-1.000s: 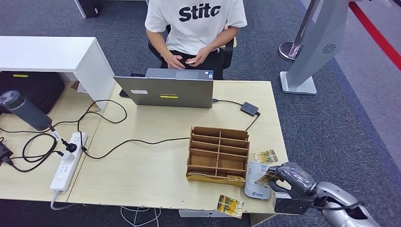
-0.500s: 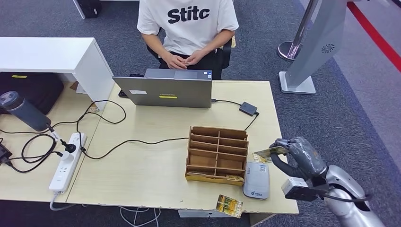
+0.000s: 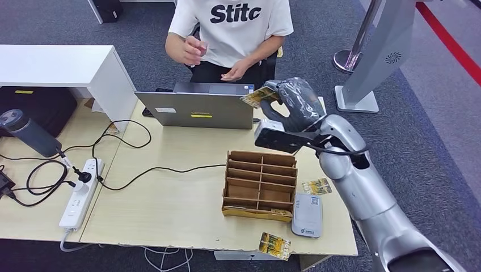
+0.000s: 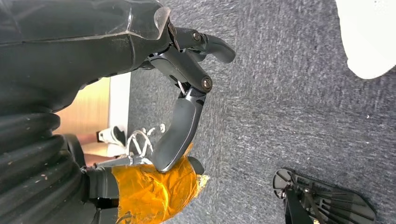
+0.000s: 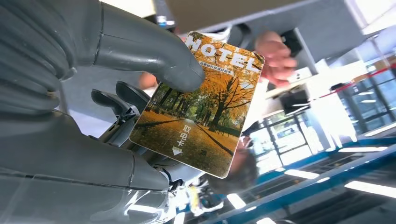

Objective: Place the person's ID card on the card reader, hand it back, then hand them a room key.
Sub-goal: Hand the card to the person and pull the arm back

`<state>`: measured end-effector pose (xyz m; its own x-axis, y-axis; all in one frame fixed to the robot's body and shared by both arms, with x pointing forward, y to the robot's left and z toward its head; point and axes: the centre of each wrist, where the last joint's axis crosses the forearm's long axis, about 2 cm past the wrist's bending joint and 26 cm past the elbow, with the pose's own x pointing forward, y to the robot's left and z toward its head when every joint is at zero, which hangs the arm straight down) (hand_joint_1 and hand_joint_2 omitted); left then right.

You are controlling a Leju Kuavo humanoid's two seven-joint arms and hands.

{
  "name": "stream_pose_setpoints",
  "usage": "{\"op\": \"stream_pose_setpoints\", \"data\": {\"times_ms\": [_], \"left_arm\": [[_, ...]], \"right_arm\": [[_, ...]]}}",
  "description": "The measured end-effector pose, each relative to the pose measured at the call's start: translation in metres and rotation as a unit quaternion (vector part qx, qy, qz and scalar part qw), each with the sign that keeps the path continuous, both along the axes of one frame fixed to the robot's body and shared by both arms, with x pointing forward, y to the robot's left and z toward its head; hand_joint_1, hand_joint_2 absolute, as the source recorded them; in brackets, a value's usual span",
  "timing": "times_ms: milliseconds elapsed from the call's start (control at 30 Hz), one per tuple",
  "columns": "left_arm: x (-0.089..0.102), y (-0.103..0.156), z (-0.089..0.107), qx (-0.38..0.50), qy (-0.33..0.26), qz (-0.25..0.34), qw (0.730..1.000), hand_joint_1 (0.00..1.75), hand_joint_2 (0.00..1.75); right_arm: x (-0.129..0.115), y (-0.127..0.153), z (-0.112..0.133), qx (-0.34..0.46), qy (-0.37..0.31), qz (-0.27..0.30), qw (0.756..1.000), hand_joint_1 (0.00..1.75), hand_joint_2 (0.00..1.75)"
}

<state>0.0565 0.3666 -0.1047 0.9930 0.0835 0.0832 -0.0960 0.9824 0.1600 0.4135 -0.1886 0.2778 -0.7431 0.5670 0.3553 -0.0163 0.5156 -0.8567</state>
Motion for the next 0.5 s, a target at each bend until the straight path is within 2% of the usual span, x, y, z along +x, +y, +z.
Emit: {"op": "stream_pose_setpoints", "data": {"times_ms": [167,500], "left_arm": [[0.0,0.001,0.0,0.002,0.002,-0.012,1.0,0.0,1.75],[0.001,0.002,0.0,0.003,0.002,-0.016,1.0,0.0,1.75]], "right_arm": [[0.018,0.026,0.012,-0.021,0.014,-0.012,1.0,1.75,1.75],[0.03,0.04,0.015,-0.04,0.034,-0.022,0.998,1.75,1.75]]}}
